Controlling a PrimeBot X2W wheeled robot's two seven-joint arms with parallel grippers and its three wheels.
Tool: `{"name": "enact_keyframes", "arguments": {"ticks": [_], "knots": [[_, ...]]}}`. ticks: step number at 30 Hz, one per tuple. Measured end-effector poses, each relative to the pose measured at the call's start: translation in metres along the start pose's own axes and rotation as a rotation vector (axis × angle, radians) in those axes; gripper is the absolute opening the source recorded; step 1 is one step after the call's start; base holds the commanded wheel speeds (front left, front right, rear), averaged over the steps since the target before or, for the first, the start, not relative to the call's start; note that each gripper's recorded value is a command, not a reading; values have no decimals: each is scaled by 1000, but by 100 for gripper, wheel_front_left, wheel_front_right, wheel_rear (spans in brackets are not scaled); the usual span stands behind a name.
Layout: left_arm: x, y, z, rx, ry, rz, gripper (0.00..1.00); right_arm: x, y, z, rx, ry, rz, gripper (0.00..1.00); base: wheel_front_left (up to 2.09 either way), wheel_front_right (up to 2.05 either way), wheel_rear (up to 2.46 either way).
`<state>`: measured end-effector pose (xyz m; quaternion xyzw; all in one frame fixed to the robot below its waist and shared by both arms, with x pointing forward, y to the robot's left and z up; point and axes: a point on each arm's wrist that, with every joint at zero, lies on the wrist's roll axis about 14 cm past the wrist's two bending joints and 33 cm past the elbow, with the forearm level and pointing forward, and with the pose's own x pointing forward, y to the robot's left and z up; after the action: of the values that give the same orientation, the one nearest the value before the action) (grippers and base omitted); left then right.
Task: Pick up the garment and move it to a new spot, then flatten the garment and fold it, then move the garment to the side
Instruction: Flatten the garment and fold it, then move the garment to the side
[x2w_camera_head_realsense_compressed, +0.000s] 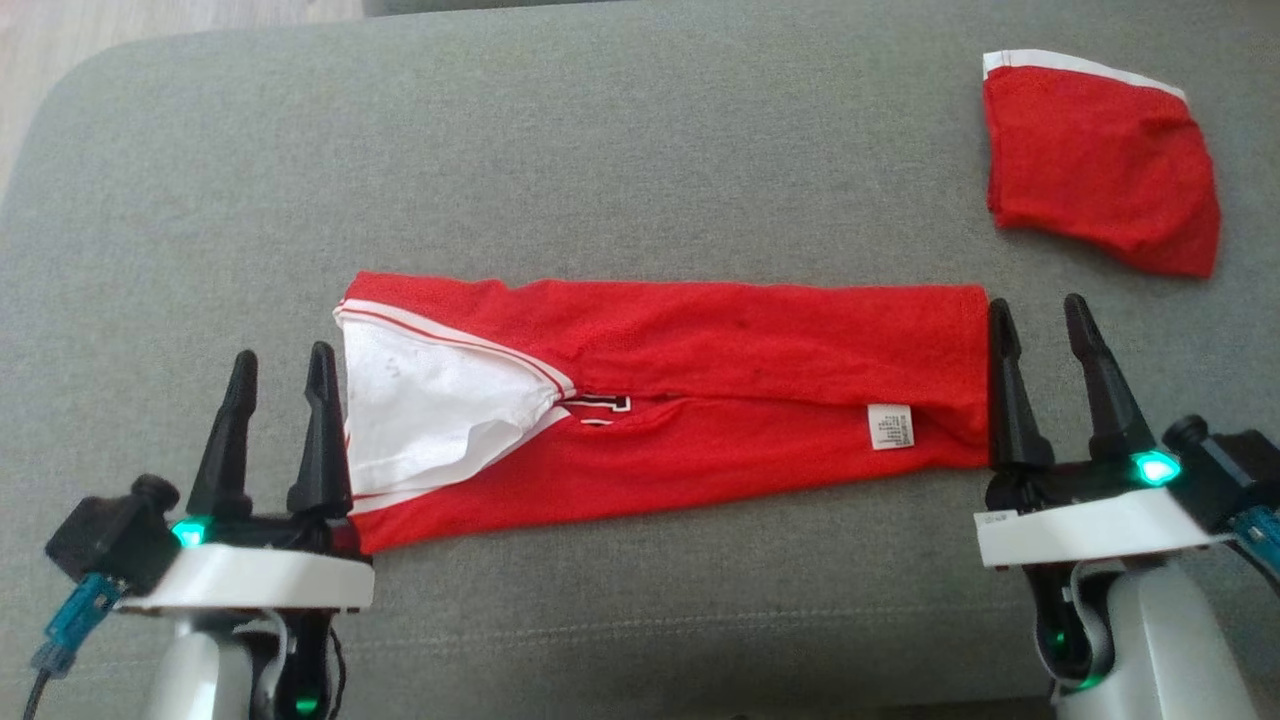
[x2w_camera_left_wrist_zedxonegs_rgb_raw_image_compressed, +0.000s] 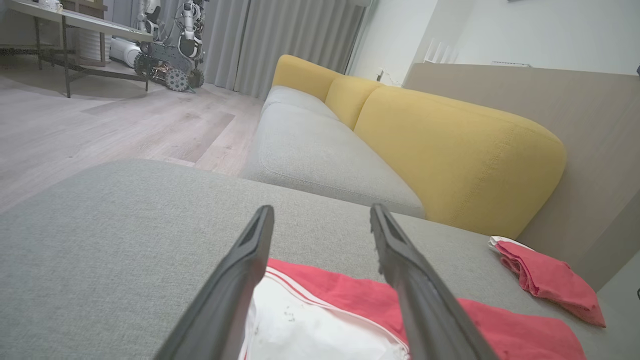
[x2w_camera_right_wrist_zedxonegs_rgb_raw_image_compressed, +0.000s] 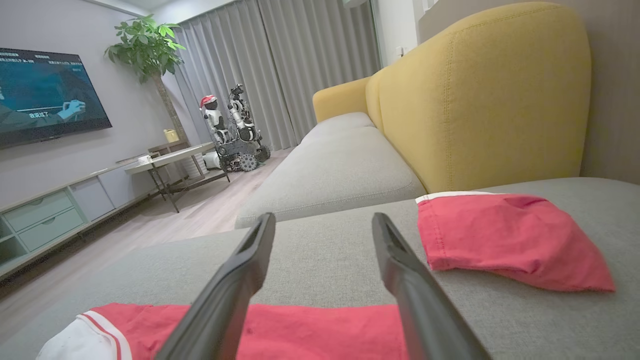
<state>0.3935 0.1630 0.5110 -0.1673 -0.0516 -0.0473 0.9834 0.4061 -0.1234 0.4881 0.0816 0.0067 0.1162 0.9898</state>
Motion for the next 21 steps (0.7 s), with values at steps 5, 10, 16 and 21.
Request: {"name": "enact_keyframes", "arguments": {"ticks": [5, 10, 16, 21], "knots": [[2, 0, -4, -5, 9, 1, 100, -2, -13, -13, 9, 42, -42, 100, 0, 0, 0], [5, -1, -15, -8, 38, -6, 100, -7, -32, -56, 60, 213, -114, 100, 0, 0, 0], [11, 0, -25, -10, 63, -7, 100, 6, -52, -88, 138, 334, -182, 100, 0, 0, 0], [9, 12, -31, 4, 85, 20, 100, 12, -54, -112, 182, 407, -200, 100, 0, 0, 0]]}}
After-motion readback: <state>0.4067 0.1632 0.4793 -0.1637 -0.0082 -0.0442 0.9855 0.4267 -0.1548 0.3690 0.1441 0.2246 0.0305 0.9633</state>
